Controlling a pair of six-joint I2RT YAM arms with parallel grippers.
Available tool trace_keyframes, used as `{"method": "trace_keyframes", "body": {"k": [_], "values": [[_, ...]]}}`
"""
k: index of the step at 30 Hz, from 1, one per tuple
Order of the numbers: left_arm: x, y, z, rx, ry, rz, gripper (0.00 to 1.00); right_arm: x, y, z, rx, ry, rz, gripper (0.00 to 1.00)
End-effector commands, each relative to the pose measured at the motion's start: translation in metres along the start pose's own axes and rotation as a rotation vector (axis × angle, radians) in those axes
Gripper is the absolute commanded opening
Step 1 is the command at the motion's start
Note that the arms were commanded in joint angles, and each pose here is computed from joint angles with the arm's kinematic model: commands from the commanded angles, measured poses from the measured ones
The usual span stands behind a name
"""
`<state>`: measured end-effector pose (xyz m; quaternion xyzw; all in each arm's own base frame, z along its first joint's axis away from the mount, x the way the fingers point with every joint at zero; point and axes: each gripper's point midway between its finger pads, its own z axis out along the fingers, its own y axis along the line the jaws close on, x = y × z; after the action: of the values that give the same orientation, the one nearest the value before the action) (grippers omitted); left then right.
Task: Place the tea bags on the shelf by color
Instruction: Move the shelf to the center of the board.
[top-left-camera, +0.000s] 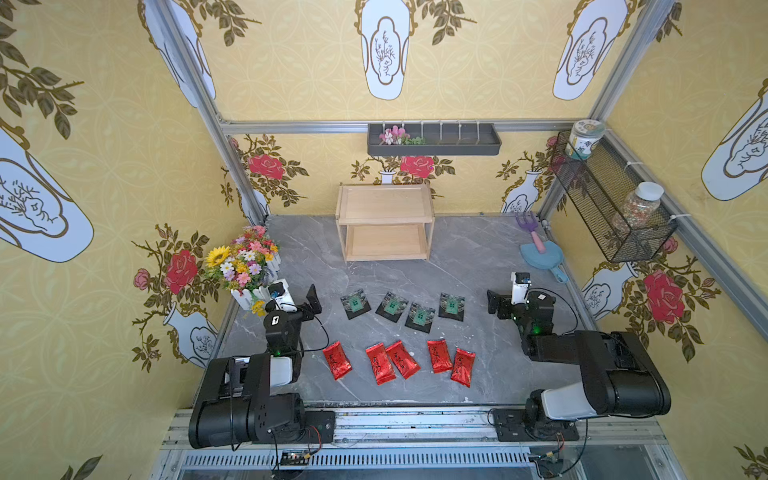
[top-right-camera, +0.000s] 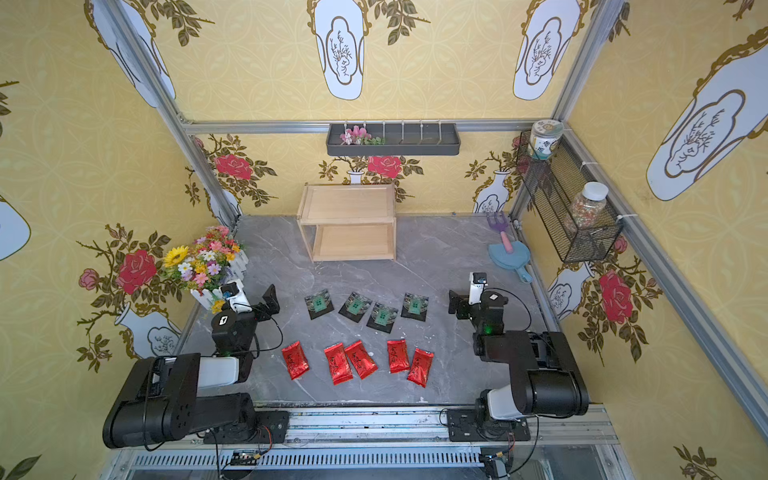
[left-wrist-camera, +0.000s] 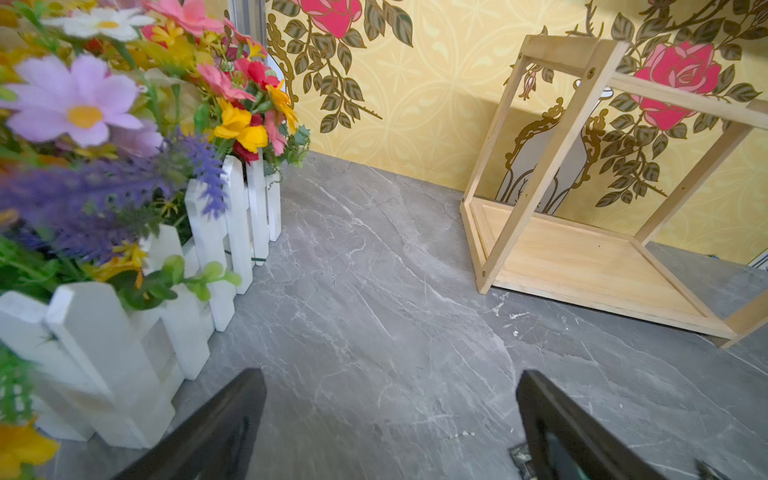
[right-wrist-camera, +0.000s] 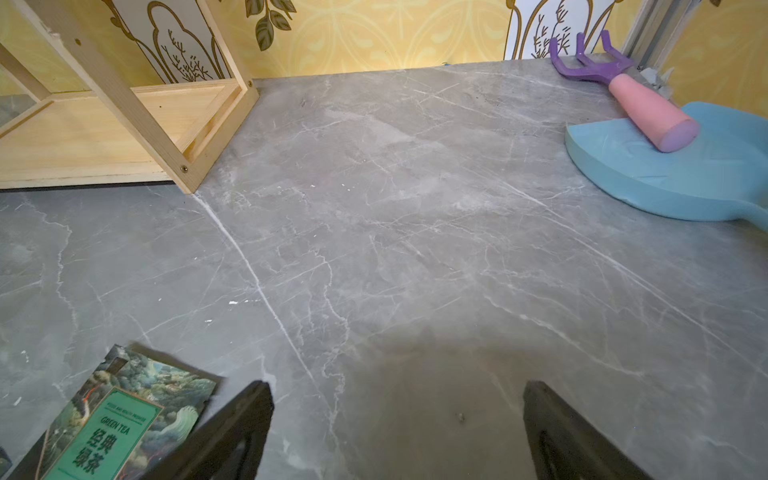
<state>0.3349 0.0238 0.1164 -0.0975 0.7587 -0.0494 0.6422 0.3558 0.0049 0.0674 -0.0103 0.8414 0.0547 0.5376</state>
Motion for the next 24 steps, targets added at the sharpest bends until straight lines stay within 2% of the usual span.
{"method": "trace_keyframes", "body": {"k": [1, 24], "values": [[-0.0037, 0.0003, -0.0009, -0.002, -0.018, 0.003, 1.00, -0.0097, 0.0006, -0.0008, 0.000, -0.040, -0.014, 0.97], [-0.0035, 0.0006, -0.0012, -0.004, -0.019, 0.003, 1.00, -0.0095, -0.0074, -0.0018, 0.049, -0.044, 0.006, 0.97]]}}
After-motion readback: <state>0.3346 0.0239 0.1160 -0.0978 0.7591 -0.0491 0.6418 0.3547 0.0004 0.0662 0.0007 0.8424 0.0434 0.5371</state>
